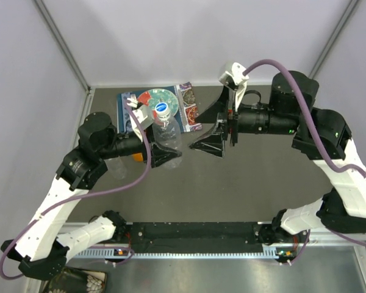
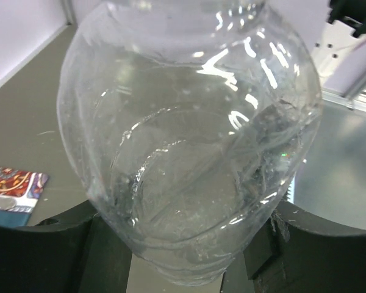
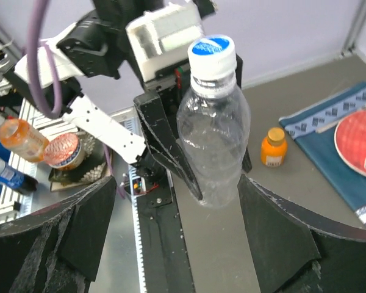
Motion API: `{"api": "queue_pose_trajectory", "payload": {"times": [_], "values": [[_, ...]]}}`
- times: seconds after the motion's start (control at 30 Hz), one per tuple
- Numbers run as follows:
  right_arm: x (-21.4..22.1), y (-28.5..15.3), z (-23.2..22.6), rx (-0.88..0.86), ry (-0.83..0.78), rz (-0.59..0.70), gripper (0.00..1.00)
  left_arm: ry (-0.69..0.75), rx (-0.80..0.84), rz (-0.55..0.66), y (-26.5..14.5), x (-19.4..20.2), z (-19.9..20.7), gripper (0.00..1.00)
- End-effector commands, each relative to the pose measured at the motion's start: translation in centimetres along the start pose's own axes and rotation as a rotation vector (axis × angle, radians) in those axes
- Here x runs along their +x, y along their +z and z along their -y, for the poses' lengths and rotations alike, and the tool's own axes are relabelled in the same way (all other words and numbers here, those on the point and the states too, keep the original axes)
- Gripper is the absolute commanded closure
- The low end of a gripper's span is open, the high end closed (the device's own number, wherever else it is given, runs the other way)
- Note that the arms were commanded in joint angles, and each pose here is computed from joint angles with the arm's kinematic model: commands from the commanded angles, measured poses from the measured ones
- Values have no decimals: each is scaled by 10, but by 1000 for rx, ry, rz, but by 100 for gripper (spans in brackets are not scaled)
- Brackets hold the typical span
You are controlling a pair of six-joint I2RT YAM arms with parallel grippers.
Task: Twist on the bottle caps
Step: Screw the bottle cap onto the plastic bottle.
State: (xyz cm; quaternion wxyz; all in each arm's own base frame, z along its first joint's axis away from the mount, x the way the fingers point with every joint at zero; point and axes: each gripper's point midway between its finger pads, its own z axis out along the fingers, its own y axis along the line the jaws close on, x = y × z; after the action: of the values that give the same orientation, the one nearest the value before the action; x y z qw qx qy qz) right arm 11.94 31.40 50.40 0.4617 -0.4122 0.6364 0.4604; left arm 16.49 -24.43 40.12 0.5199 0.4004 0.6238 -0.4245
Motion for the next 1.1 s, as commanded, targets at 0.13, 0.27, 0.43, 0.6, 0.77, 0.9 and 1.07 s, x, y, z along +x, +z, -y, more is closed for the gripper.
{"api": "queue_pose_trajectory", "payload": {"times": [0.13, 0.27, 0.43, 0.6, 0.77, 0.9, 1.07], "values": [[-73, -25, -38, -268, -310, 270, 13, 26, 169, 31, -9, -2, 29, 54], [-78, -12, -37, -337, -330, 282, 13, 14, 238, 23, -11, 1, 40, 54], [-75, 3, -41, -455, -346, 277, 14, 17, 385, 13, -16, 2, 62, 53], [-81, 18, -39, -532, -286, 281, 15, 34, 402, 17, -17, 1, 65, 53], [-74, 35, -39, -619, -195, 227, 18, 67, 323, 18, -14, 2, 52, 54], [-66, 40, -38, -639, -157, 198, 20, 98, 243, 24, -12, 1, 39, 55], [-59, 43, -37, -656, -133, 172, 25, 107, 240, 28, -11, -2, 38, 56]]}}
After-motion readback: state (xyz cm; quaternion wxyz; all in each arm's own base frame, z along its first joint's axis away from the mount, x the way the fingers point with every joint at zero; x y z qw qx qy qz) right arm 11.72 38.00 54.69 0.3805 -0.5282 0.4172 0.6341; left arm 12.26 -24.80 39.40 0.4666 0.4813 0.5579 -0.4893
